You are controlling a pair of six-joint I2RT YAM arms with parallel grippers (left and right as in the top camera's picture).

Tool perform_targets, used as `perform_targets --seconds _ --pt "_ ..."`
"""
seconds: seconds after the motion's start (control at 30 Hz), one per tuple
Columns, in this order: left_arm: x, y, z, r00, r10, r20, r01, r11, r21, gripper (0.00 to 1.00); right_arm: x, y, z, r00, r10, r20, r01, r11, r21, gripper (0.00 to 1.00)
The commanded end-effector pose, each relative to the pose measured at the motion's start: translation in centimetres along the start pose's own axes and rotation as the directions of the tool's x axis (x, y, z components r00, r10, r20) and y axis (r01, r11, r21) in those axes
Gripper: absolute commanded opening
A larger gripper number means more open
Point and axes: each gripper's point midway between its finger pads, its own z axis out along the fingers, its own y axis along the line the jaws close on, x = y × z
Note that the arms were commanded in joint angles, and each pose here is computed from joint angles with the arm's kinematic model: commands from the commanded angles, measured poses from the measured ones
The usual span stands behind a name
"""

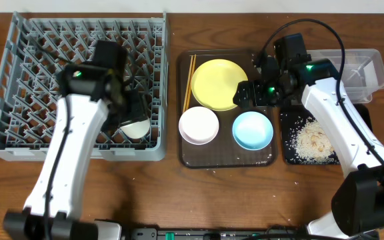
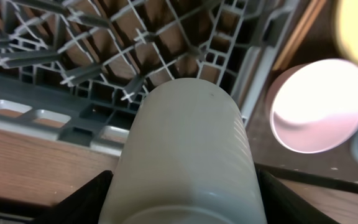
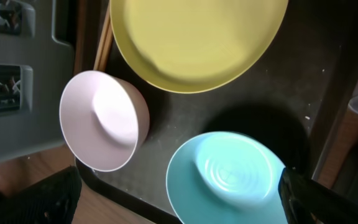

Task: Sort waste into correct bins and load items into the dishwasher
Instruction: 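Carry the cup with the left gripper into the dish rack, then set the cup upside down in the rack and open the left gripper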

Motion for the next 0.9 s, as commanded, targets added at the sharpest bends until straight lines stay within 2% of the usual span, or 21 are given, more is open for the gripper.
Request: perform_targets --seconds 0.0,0.3,0.53,0.7,0.87 --pt "0.2 0.4 1.8 0.999 0.020 -0.047 -0.024 0.997 -0.074 0.39 -0.7 0.5 -1.3 0.998 -0.041 0.040 0.040 0.999 0.008 0.99" --pt "0.4 0.5 5.3 0.986 0.002 -0.166 -0.027 0.989 -0.147 0.39 -0.4 0.4 -1.3 0.999 -0.044 0.029 0.044 0.999 0.010 0.99" --pt "-1.1 -0.2 7.8 0.988 0.003 -0.158 -0.026 0.989 -0.143 0.40 -0.4 0.4 -1.3 0.998 -0.047 0.029 0.047 0.999 0.010 0.99" --pt "-1.1 -0.2 8.0 0.987 0.003 -0.163 -0.027 0.989 -0.146 0.67 -0.4 0.5 -1.3 0.998 -0.047 0.028 0.047 0.999 0.010 0.99" --pt "-0.4 0.1 7.8 0.981 0.000 -0.192 -0.031 0.987 -0.159 0.77 -0.4 0.5 -1.3 0.998 -0.047 0.028 0.047 0.999 0.010 0.99"
